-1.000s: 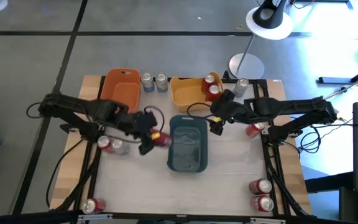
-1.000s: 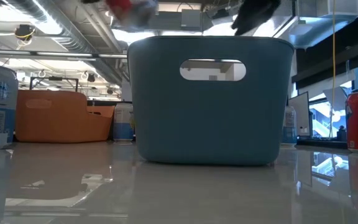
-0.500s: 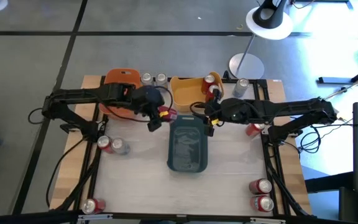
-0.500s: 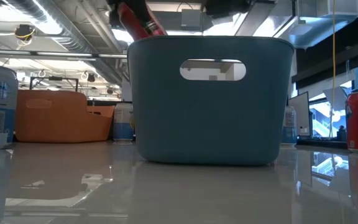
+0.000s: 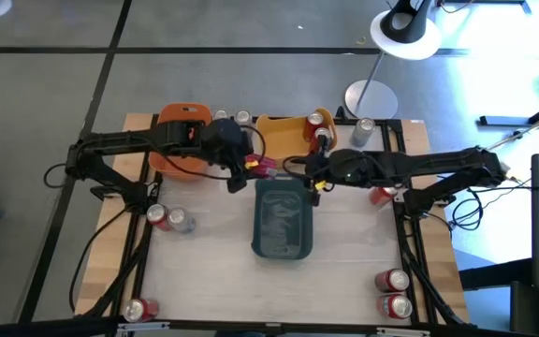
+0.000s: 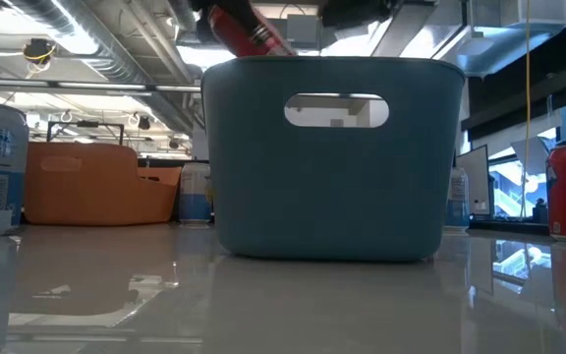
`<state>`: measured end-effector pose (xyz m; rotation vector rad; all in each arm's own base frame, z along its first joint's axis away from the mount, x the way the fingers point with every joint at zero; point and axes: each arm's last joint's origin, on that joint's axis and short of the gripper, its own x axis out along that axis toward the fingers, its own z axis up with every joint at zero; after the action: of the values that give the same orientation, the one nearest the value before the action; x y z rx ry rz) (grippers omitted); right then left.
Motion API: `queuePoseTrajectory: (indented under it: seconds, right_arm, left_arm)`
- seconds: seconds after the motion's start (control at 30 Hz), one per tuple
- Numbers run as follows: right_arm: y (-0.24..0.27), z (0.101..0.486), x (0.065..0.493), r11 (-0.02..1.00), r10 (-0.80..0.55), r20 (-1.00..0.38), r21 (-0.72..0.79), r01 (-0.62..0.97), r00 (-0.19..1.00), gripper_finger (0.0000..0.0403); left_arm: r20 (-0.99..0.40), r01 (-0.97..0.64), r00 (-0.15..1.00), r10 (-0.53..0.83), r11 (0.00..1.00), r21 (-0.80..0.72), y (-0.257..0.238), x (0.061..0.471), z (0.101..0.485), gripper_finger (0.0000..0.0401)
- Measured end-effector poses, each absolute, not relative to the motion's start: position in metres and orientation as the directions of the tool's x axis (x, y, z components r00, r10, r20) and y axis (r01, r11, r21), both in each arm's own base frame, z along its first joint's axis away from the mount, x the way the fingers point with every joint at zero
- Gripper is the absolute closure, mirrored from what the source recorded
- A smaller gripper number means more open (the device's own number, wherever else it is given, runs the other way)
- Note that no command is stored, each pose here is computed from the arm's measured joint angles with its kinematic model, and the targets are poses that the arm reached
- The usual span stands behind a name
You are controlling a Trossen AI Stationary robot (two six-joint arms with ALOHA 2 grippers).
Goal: Sort soda cans
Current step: Put the left red soda can into the yellow bin
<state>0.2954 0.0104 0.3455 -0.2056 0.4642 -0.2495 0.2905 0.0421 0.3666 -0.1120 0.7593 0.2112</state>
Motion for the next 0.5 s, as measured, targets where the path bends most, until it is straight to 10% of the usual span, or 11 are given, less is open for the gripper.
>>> queuePoseTrajectory:
  seconds: [0.5]
  right_arm:
    - [-0.013, 0.326, 0.32, 0.977, -0.206, -0.441, -0.15, 0.154, 0.874, 0.026]
  left_arm:
    - [-0.617, -0.143, 0.774, 0.143, 0.988, 0.051, 0.044, 0.306, 0.368, 0.0098]
